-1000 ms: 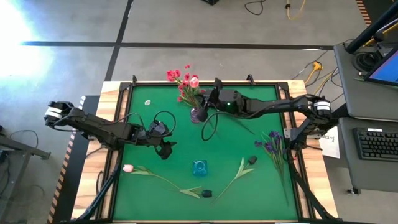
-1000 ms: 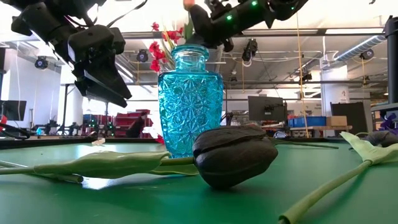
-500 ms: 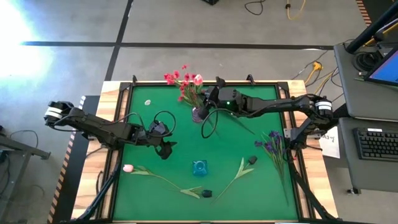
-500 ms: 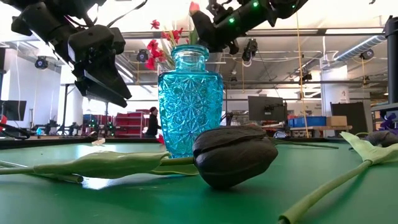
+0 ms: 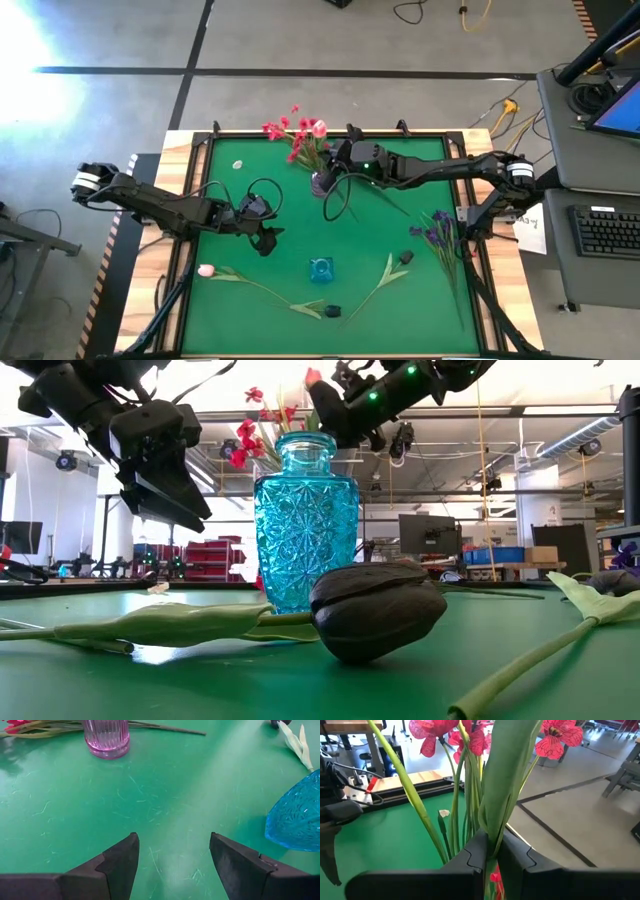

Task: Sort flowers into vase by color
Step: Put the right pink tulip into the purple vase

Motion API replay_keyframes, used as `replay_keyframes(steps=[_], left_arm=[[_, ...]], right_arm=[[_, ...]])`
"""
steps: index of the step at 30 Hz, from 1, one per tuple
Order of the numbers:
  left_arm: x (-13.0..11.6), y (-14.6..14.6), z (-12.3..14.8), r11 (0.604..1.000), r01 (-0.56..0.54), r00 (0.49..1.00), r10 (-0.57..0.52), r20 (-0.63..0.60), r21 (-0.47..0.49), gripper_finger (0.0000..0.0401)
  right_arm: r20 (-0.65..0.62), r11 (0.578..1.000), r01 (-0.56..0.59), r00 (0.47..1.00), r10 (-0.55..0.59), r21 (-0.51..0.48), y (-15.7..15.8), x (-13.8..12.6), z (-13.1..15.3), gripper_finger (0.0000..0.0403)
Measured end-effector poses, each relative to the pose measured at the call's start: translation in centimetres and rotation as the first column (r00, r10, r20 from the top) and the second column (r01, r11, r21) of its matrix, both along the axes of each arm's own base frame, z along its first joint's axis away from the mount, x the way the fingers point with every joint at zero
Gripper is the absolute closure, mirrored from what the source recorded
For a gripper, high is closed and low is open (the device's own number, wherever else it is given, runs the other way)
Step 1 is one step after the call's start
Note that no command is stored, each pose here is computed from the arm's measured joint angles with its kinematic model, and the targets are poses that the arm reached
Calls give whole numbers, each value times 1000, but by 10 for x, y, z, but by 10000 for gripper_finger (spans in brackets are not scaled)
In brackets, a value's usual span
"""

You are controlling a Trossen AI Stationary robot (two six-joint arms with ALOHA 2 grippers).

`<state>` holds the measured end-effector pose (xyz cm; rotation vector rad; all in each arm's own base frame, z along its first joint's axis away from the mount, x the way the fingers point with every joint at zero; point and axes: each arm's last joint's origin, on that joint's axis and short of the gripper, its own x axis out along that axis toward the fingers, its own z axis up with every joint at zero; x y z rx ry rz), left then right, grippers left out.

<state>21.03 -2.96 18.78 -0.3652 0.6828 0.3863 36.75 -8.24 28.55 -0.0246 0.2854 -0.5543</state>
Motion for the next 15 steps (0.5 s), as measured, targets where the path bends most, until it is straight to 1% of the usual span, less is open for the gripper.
replay_keyframes(steps=[15], left_arm=[[0,0,0,1000,0,1000,0,0,0,170]], right_arm=[[-2,1000,-4,1000,4,2,-1,0,-1,374]])
